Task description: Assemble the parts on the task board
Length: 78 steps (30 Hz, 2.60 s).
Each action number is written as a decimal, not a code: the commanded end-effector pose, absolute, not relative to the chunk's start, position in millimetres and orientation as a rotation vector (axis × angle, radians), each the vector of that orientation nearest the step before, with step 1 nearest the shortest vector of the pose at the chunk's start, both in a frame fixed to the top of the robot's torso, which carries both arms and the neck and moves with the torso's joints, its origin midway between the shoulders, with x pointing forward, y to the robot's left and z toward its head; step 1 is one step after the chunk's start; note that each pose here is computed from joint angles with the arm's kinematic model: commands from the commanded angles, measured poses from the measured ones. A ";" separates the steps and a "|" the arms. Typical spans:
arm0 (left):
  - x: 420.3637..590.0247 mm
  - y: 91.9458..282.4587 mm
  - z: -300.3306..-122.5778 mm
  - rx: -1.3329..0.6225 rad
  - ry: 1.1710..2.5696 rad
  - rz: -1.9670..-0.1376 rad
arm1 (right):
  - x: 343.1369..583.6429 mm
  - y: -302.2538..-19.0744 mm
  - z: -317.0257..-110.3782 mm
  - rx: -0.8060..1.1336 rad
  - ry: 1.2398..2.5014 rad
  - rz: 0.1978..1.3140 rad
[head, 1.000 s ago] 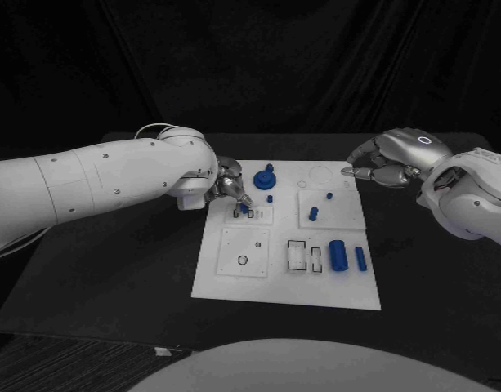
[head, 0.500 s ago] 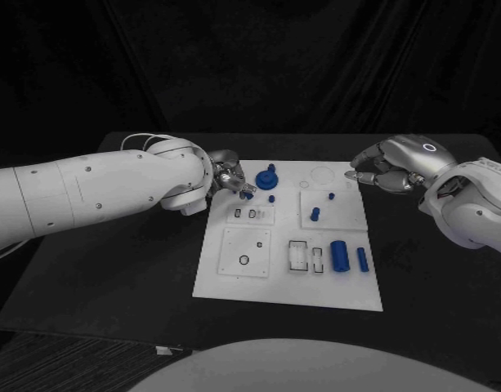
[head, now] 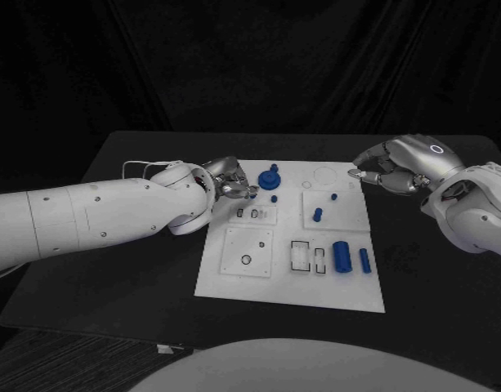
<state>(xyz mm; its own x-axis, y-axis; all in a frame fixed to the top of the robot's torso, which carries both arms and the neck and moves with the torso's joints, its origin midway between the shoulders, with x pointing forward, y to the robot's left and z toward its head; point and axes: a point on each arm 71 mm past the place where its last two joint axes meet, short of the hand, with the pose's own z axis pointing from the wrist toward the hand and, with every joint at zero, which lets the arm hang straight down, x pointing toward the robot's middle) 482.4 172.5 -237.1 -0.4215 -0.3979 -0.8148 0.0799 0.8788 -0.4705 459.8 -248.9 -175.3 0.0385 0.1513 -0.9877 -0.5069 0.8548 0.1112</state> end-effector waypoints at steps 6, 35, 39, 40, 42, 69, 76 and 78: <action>477.4 167.2 -240.5 -0.219 1.872 -0.581 | 457.6 -247.8 -173.3 -0.300 1.414 0.533; 457.4 178.6 -244.7 -0.078 1.811 -0.527 | 457.4 -249.0 -174.8 -0.296 1.427 0.525; 453.9 172.9 -242.9 0.003 1.776 -0.514 | 457.8 -249.2 -175.1 -0.295 1.427 0.524; 453.3 172.0 -242.9 0.020 1.770 -0.509 | 457.7 -249.2 -175.1 -0.295 1.427 0.524; 452.4 171.0 -243.9 0.044 1.760 -0.498 | 457.6 -249.2 -175.1 -0.295 1.426 0.525; 447.2 164.2 -260.7 0.123 1.823 -0.449 | 457.5 -251.5 -175.5 -0.290 1.433 0.516; 446.7 160.4 -262.1 0.128 1.823 -0.460 | 457.3 -250.9 -175.3 -0.291 1.429 0.520; 446.8 159.9 -262.1 0.128 1.818 -0.464 | 457.1 -251.3 -174.9 -0.289 1.423 0.521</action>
<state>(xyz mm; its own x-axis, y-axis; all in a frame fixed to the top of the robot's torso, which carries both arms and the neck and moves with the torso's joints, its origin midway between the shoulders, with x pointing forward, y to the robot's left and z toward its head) 447.6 162.3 -262.0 -0.3002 -0.1535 -0.9415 0.3025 0.9207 -0.2466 457.7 -250.6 -175.4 0.0494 0.1614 -0.9857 -0.5101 0.8525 0.1140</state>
